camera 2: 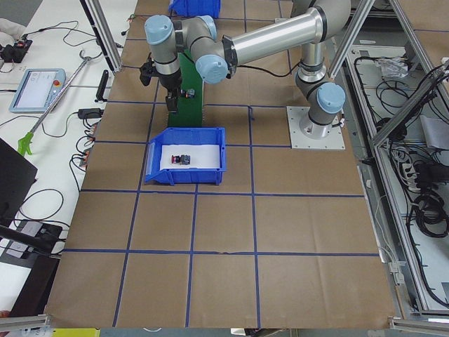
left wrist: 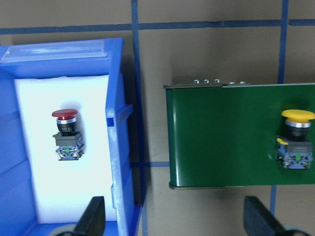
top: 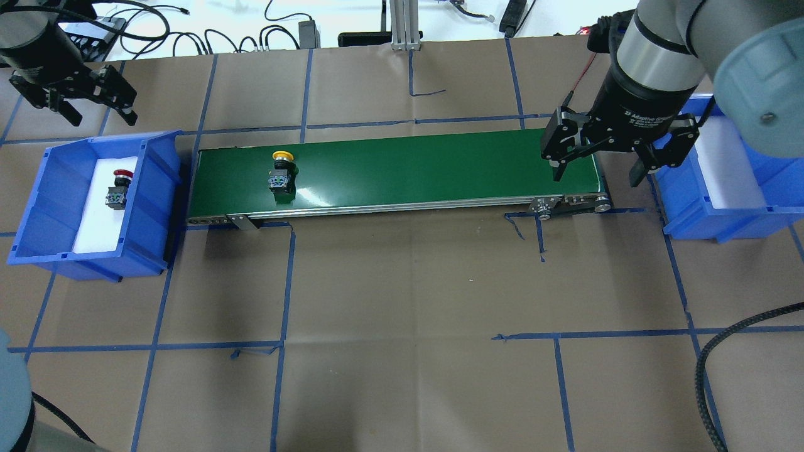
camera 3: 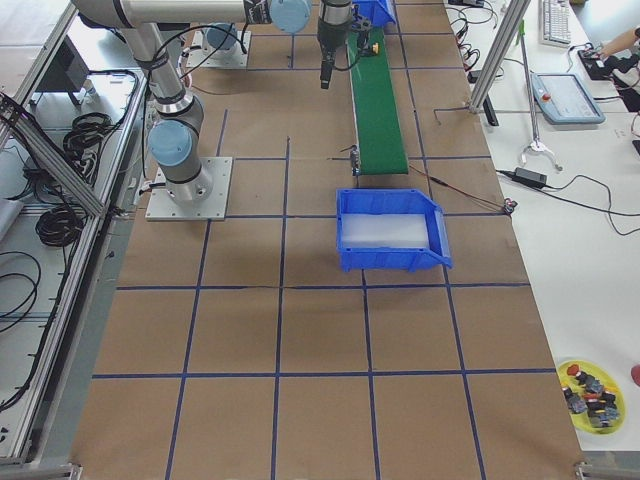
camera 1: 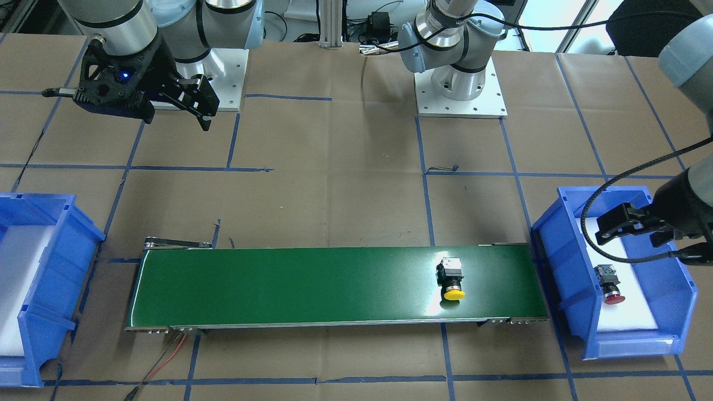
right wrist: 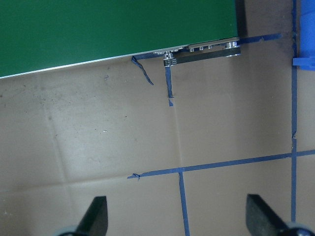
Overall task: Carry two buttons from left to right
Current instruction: 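Return the left gripper to the bin and grasp the red-capped button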
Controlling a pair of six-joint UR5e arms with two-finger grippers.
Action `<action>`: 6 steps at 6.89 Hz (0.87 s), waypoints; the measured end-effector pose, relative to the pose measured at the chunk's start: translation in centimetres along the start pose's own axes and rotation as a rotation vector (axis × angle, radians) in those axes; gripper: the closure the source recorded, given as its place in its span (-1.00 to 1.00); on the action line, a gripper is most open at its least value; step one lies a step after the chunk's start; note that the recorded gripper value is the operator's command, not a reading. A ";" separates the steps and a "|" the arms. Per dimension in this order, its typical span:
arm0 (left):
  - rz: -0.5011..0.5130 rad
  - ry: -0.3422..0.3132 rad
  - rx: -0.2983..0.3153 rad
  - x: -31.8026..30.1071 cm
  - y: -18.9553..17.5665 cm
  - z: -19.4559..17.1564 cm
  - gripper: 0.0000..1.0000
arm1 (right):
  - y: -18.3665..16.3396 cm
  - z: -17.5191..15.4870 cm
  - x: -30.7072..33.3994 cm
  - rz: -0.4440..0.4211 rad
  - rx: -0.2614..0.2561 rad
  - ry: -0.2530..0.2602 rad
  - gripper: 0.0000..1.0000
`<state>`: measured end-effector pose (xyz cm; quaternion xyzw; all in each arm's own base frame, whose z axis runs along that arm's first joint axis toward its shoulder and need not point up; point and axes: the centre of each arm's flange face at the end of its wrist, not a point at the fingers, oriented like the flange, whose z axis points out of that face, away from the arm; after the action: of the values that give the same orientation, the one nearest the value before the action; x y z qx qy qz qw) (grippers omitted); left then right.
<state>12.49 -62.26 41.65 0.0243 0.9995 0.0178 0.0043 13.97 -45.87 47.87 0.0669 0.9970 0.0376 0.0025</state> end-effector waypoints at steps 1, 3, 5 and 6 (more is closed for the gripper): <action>0.008 0.006 -0.003 -2.6 0.6 0.4 -0.98 | 0.0 0.0 0.0 0.000 0.000 0.000 -1.00; 0.020 0.014 -0.011 -6.4 1.2 1.6 -0.92 | 0.0 0.0 0.0 0.000 -0.001 0.000 -1.00; 0.035 0.039 -0.018 -9.0 1.1 3.7 -0.91 | -0.1 0.1 0.0 0.000 -0.001 0.000 -1.00; 0.034 0.068 -0.008 -9.8 0.6 5.1 -0.91 | -0.1 0.1 0.0 0.000 -0.002 0.000 -1.00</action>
<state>22.40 -61.93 36.70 0.0407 0.9985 0.0229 -0.0298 13.94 -45.92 47.78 0.0672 0.9970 0.0385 0.0024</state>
